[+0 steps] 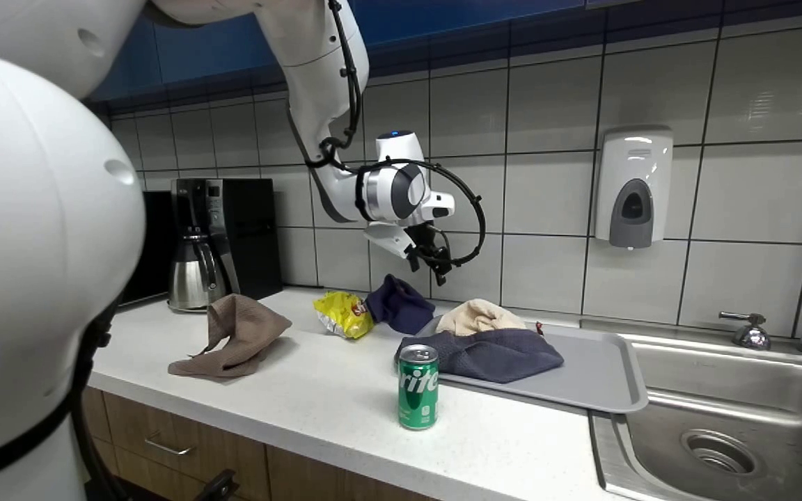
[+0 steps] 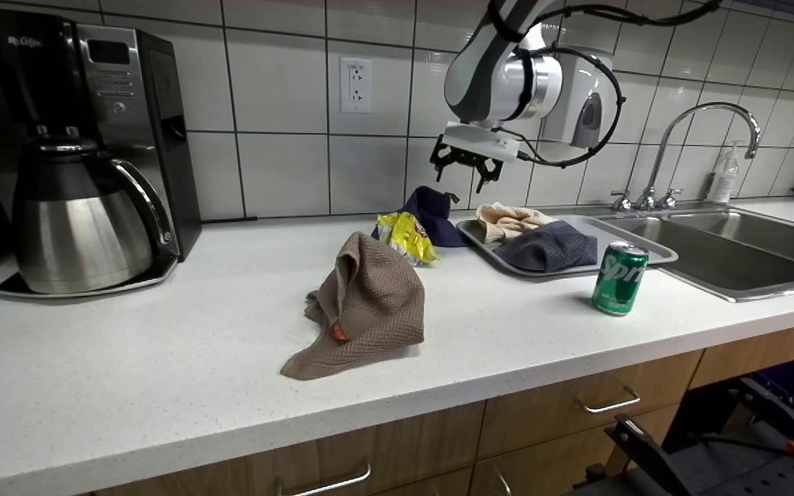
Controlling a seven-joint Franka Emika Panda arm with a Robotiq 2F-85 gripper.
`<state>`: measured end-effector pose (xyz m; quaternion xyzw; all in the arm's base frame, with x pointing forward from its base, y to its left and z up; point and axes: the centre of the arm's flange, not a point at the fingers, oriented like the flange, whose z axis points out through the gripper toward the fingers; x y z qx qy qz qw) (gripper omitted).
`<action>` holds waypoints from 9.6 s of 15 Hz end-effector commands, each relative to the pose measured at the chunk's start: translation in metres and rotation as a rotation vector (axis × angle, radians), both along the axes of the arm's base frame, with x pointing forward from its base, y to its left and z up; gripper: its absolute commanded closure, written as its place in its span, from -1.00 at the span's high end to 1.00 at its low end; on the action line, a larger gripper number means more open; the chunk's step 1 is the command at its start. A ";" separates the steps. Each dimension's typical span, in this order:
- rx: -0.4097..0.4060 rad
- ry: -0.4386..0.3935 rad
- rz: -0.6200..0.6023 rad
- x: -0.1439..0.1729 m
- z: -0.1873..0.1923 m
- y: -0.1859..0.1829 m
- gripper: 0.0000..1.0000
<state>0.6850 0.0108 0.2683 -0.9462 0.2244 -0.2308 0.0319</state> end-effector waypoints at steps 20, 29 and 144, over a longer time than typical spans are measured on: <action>-0.036 0.116 -0.198 -0.020 -0.020 -0.117 1.00; -0.044 0.145 -0.221 -0.010 -0.039 -0.133 1.00; -0.061 0.194 0.083 -0.230 0.029 0.084 -0.93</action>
